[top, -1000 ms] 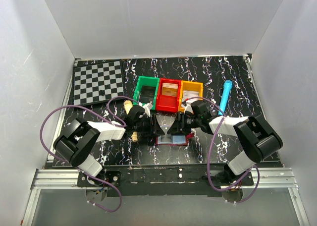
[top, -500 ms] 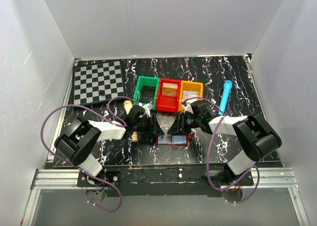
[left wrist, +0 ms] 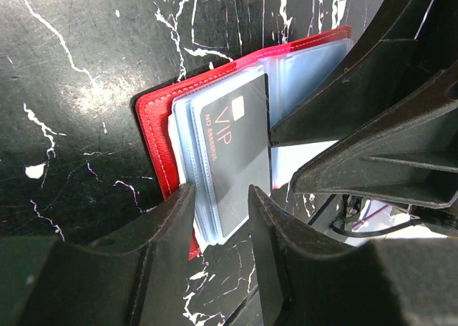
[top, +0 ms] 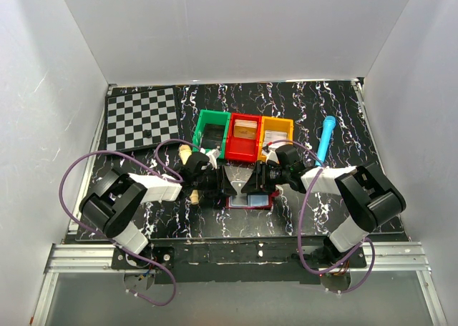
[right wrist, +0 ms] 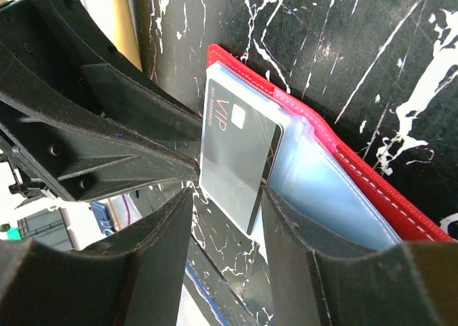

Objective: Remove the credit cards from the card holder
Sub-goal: Remove the credit card from the card holder.

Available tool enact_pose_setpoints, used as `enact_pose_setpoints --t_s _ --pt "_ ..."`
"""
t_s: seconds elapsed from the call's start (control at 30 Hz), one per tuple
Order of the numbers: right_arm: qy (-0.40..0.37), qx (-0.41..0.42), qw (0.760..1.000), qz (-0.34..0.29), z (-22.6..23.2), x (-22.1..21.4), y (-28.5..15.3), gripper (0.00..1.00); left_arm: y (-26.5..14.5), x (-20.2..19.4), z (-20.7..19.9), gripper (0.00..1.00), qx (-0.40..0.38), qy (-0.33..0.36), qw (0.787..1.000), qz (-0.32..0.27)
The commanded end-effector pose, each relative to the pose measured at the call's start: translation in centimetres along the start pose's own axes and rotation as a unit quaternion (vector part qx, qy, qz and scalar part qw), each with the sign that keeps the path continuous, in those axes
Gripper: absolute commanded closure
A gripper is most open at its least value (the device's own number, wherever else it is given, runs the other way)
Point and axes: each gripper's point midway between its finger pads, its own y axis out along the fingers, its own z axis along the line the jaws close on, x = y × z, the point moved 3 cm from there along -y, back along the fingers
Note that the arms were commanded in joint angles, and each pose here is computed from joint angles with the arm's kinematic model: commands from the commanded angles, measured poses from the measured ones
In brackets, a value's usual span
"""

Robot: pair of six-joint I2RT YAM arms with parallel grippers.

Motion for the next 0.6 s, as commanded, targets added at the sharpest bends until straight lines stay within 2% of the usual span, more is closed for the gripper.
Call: enact_pose_setpoints --t_s 0.0,0.27,0.57 --pt "-0.015 0.016 1.0 -0.004 0.8 0.6 0.0 0.49 0.0 -0.8 1.1 0.64 0.024 -0.002 1.0 0.011" --pt "-0.01 0.004 1.0 -0.001 0.0 0.2 0.1 0.49 -1.2 0.0 0.2 0.55 0.027 0.007 1.0 -0.009" --pt "-0.011 0.001 1.0 -0.002 0.0 0.2 0.1 0.49 -3.1 1.7 -2.3 0.54 0.002 0.025 0.999 -0.048"
